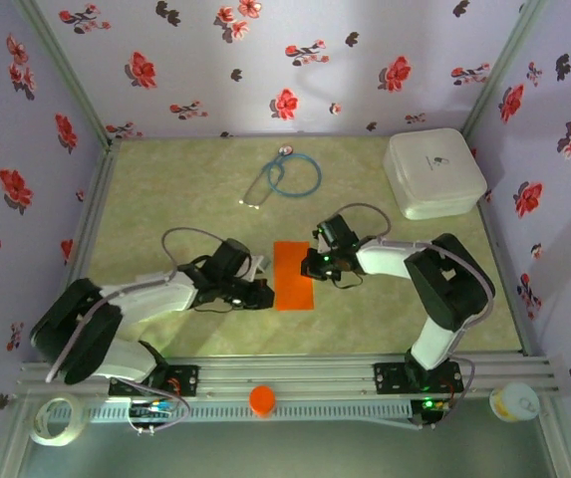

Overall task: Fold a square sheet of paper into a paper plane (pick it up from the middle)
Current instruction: First fold the square sheet of paper in half at the center of the table.

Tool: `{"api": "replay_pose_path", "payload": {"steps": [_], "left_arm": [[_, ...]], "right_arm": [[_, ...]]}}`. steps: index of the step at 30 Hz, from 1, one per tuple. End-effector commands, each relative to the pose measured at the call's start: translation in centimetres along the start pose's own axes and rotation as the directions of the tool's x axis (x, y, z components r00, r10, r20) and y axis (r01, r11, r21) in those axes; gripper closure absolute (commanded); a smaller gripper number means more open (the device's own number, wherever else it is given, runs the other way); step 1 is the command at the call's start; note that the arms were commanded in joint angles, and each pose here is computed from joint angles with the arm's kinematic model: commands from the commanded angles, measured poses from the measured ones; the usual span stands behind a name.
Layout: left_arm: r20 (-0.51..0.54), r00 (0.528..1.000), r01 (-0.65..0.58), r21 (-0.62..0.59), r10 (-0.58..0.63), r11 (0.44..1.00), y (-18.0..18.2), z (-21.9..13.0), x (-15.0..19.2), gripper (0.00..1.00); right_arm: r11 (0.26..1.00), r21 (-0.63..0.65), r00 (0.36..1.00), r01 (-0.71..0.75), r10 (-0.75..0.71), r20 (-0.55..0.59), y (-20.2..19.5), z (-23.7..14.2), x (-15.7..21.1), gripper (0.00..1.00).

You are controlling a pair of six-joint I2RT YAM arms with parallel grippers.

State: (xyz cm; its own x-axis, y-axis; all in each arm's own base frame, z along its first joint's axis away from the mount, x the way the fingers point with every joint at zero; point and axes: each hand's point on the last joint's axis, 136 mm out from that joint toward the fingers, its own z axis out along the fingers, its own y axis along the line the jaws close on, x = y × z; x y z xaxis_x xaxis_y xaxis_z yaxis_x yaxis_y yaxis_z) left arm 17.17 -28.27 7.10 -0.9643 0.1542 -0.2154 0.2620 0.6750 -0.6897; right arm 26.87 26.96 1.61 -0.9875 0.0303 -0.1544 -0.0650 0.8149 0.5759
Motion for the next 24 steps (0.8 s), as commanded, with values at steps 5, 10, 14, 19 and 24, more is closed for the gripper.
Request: {"api": "replay_pose_path", "payload": {"steps": [5, 10, 14, 19, 24], "left_arm": [[0.148, 0.981, 0.117, 0.066, -0.126, 0.991, 0.6, -2.1, -5.9, 0.87], [0.173, 0.972, 0.144, 0.089, -0.157, 0.986, 0.9, -1.1, -9.8, 0.87], [0.166, 0.970, 0.163, 0.101, -0.178, 0.981, 1.9, 0.5, -12.2, 0.87], [0.125, 0.973, 0.180, 0.115, -0.194, 0.977, 3.0, 2.7, -13.2, 0.87], [0.104, 0.963, 0.243, 0.073, -0.250, 0.967, 6.1, 4.3, -12.8, 0.87]], "right_arm": [[0.994, 0.069, 0.982, 0.082, -0.069, -0.176, -2.0, 1.9, 2.2, 1.00], [0.994, 0.054, 0.976, 0.099, -0.086, -0.200, -1.6, 2.1, 2.1, 1.00], [0.992, 0.091, 0.976, 0.086, -0.066, -0.207, -2.4, 2.2, 2.4, 1.00], [0.992, 0.102, 0.977, 0.077, -0.054, -0.206, -2.7, 2.4, 2.4, 1.00], [0.991, 0.108, 0.977, 0.073, -0.049, -0.206, -2.8, 2.4, 2.4, 1.00]]}}
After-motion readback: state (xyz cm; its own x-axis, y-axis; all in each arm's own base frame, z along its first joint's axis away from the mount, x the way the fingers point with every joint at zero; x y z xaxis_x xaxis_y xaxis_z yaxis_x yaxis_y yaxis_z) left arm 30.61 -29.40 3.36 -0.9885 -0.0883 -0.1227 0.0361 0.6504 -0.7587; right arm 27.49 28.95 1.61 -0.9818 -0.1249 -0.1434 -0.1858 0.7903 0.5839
